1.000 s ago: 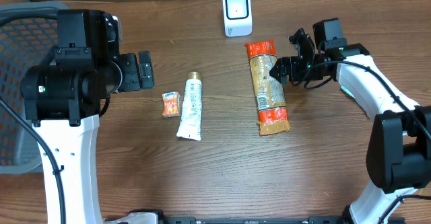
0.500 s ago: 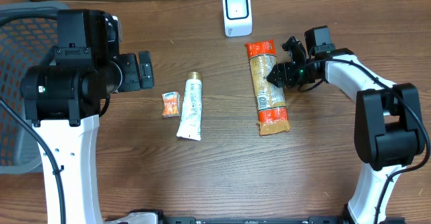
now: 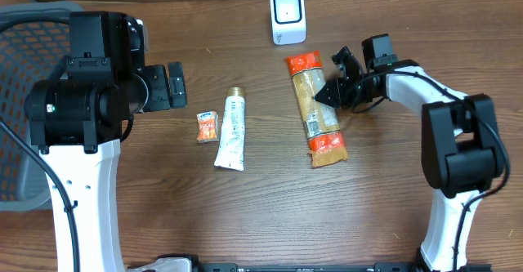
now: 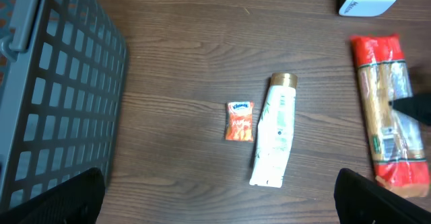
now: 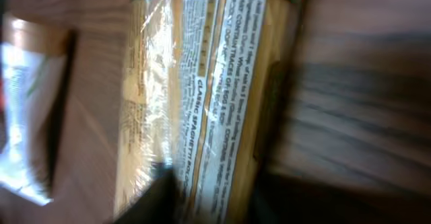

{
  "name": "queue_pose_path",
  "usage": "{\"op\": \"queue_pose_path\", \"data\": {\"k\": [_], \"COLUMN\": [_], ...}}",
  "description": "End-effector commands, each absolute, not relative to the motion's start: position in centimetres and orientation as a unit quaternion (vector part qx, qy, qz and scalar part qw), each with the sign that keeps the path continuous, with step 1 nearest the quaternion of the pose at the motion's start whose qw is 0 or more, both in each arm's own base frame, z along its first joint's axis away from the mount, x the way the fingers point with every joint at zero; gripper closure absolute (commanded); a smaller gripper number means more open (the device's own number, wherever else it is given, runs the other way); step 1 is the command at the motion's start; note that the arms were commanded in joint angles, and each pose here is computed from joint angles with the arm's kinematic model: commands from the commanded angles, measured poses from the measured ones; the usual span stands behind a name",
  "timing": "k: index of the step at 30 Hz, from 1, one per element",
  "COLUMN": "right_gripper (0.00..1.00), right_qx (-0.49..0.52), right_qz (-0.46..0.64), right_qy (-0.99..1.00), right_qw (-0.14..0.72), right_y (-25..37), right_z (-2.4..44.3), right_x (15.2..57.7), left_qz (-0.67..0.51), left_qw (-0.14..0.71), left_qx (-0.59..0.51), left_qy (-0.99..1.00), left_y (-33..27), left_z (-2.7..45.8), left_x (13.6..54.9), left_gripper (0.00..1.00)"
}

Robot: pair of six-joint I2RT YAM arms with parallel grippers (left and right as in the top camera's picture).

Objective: Scan the item barcode
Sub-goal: 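Grasp the spaghetti package top end with the right gripper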

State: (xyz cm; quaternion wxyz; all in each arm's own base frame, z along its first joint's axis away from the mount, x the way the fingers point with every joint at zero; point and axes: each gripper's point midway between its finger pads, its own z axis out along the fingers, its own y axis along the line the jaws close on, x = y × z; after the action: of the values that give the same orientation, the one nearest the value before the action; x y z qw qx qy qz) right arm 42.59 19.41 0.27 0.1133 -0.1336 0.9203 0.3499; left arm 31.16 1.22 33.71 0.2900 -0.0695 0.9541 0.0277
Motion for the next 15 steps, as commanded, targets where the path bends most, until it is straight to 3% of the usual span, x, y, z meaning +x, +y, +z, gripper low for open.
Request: {"op": "queue_pose_path", "data": {"k": [1,9,15], "right_gripper": [0.94,0.96,0.96], "right_qx": [-0.094,-0.06,-0.084], "right_qz": [0.317,0.372,0.486], "right_qy": [0.944,0.926,0.87], "right_qw": [-0.007,-0.026,-0.004], "right_y": [18.7,18.2,19.1], "right_z": [-7.2,-4.3,3.8], "right_x": [37.0,37.7,38.2], "left_qz": [0.034,0.034,0.034], "left_qw": [0.292,0.292,0.292], "left_qx": [-0.076,-0.076,-0.076], "left_qy": [0.953,0.953,0.953], "left_y": [1.7,1.7,1.7], "left_z": [33.8,33.8,33.8], "left_x": [31.3,31.3,31.3], "left_gripper": [0.0,0.0,0.0]}}
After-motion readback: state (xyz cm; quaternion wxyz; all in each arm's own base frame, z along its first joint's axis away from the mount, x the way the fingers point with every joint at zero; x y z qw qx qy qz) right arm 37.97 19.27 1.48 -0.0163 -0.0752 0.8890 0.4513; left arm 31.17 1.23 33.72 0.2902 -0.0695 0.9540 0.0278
